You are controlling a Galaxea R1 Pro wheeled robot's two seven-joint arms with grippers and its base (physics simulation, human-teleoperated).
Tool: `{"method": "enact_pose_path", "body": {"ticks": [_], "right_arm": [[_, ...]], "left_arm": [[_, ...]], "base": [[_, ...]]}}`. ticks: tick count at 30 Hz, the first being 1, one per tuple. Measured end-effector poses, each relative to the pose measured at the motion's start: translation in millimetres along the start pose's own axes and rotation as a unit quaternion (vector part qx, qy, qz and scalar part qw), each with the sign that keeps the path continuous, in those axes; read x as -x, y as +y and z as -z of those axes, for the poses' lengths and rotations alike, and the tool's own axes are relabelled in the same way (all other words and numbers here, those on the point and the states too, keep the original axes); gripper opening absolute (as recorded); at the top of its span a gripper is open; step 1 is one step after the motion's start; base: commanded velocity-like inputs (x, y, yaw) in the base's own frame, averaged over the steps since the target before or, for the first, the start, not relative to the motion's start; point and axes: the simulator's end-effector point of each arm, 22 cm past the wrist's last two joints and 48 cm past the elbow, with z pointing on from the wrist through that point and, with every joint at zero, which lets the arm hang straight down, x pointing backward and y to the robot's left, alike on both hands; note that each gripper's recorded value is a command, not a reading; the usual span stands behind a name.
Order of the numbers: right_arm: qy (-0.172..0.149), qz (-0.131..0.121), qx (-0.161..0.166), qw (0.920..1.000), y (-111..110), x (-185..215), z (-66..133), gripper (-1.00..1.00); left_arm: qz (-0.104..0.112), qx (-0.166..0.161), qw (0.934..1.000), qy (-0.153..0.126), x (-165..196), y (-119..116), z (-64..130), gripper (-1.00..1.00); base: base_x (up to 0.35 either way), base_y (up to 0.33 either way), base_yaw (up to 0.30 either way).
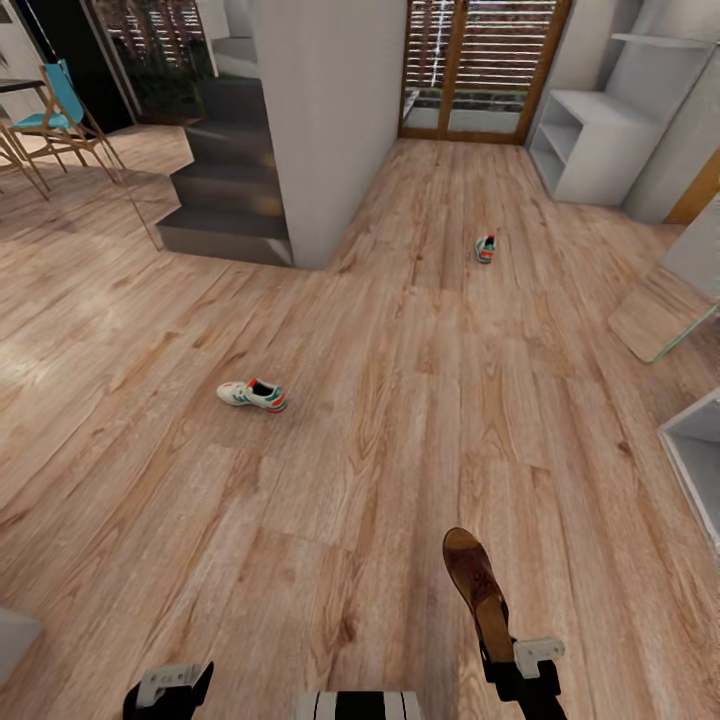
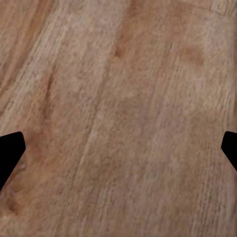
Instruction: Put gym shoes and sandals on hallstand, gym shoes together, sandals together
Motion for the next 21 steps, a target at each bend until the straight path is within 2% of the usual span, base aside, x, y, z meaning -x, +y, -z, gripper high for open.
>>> {"method": "enact_pose_path", "body": {"ticks": [15,21], "right_arm": [[-0.011,-0.001,-0.001,0.9999,-0.7,10.8,0.8,-1.0],[-0.015,-0.002,-0.002,0.9999,0.5,5.0,-7.6,-1.0]], "left_arm": [[0.002,-0.003,0.9999,-0.011,9.4,-4.8,0.4,1.0],[0.003,-0.004,0.9999,-0.015,3.6,-5.4,-8.7,1.0]], "base": [[0.0,0.0,-0.118],[0.0,0.0,-0.183]]}}
